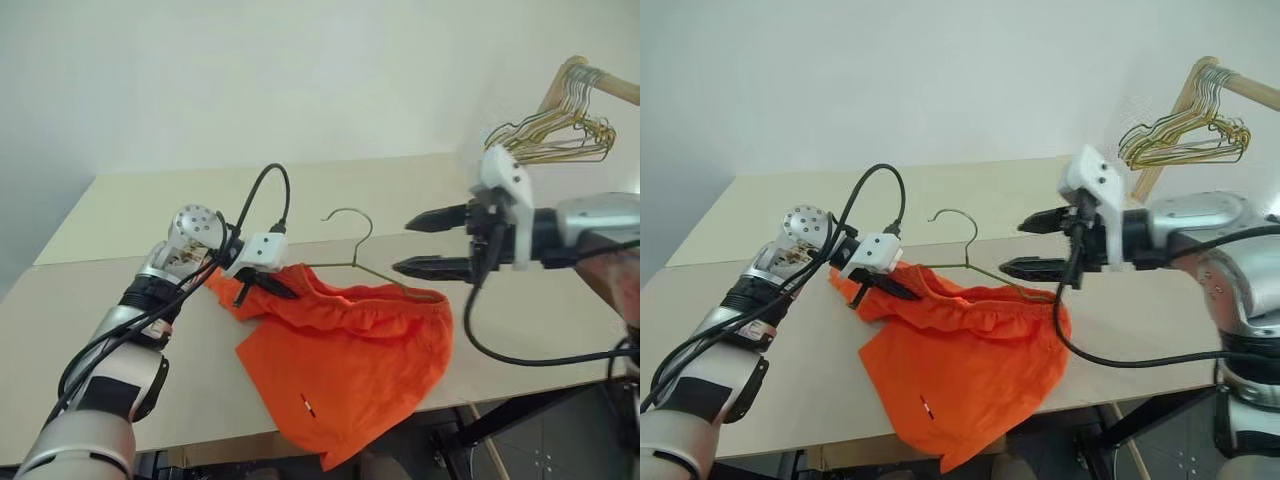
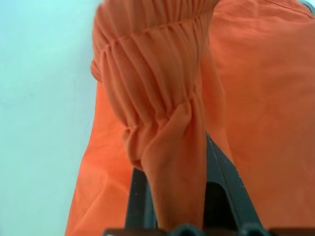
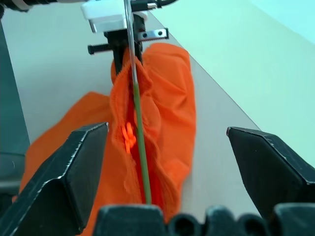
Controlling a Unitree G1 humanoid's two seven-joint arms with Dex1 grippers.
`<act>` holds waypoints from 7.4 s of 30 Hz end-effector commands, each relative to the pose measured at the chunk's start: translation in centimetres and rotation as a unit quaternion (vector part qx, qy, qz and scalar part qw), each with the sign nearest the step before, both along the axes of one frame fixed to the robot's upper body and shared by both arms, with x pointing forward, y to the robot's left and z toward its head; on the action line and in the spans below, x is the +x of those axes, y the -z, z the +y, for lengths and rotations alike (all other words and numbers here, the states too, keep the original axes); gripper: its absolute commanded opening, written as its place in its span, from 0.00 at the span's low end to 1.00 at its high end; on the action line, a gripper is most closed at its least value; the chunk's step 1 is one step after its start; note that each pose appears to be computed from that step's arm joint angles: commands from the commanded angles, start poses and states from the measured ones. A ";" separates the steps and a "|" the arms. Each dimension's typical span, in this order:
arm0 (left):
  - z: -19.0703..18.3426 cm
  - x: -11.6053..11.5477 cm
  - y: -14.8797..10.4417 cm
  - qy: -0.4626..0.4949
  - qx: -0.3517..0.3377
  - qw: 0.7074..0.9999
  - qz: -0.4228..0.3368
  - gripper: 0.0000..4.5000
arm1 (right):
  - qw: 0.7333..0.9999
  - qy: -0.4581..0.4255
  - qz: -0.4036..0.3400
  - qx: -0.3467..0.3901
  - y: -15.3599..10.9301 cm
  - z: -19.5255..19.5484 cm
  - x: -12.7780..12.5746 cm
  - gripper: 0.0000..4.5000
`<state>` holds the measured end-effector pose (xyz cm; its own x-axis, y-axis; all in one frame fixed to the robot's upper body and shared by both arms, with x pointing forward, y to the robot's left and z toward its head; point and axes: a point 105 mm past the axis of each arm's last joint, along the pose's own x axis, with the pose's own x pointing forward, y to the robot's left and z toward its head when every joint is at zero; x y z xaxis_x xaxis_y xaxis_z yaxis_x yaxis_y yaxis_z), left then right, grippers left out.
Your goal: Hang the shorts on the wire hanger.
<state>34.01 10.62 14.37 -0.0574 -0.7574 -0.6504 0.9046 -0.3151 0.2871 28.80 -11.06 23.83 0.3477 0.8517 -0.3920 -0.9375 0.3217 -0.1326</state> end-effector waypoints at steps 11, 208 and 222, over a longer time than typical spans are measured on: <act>0.2 0.2 -1.4 0.003 -0.002 1.000 -0.022 0.00 | 0.998 -0.023 0.008 -0.051 1.1 3.3 1.3 0.58; -1.2 1.0 -3.1 -0.035 -0.080 0.996 0.021 0.00 | 0.964 0.153 -0.052 -0.211 9.5 -4.2 -4.5 0.98; -0.9 0.9 -3.1 -0.037 -0.081 0.996 0.021 0.00 | 0.961 0.147 -0.076 -0.221 12.6 -3.0 -1.0 0.86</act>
<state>34.83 9.51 15.92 -0.0430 -0.8330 -0.5516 0.9458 -0.2119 0.2463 27.41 -14.37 10.12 0.6125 0.4479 -0.6513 -0.7786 0.4843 -0.3991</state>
